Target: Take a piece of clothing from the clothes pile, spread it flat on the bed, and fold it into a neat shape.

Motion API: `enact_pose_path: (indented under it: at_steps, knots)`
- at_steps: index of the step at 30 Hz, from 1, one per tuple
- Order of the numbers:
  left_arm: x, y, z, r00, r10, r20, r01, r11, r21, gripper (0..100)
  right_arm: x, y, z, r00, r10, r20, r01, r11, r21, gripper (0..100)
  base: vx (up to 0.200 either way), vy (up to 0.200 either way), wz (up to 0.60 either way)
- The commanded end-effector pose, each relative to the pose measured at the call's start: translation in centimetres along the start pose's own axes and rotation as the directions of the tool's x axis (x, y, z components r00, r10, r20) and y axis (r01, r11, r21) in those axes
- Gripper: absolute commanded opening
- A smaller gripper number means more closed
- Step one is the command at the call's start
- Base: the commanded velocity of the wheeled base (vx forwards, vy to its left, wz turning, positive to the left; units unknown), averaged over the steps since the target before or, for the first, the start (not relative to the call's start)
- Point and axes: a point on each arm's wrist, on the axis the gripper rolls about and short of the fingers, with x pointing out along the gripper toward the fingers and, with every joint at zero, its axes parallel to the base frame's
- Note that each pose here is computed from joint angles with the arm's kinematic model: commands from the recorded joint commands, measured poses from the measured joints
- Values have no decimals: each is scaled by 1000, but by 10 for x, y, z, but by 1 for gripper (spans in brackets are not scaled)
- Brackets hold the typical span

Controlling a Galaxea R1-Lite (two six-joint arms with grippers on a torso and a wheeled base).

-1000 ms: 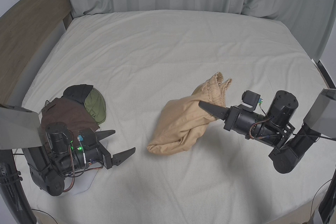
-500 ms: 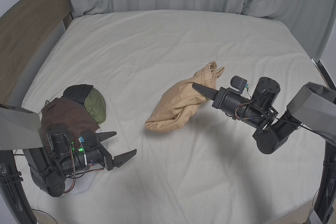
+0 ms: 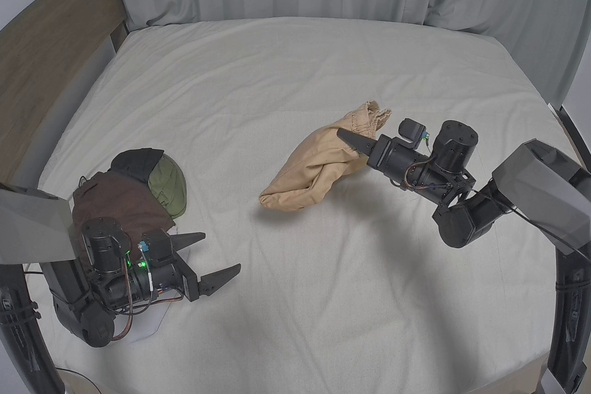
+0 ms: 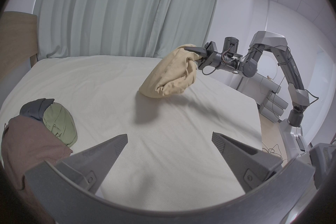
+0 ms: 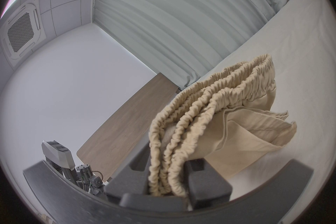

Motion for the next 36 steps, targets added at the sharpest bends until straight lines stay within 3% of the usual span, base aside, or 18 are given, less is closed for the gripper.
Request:
enact_pose_path:
  at_steps: [1,17,27,36]
  knots:
    - [1,0,-1,1000,-1,-3,1,1000,-2,100,6,-6,2,1000,6,16,-6,1000,1,0,0,0,0]
    - [1,0,-2,1000,-3,-5,3,1000,-3,100,18,-2,21,998,23,50,-22,1000,-20,0,0,0,0]
    - [1,0,-2,1000,-1,-7,1,1000,-4,100,9,-61,-40,994,-95,-53,97,995,36,0,0,0,0]
    - [1,0,-2,1000,-1,-7,1,1000,-4,100,-23,-70,-62,977,-171,-128,178,983,44,0,0,0,0]
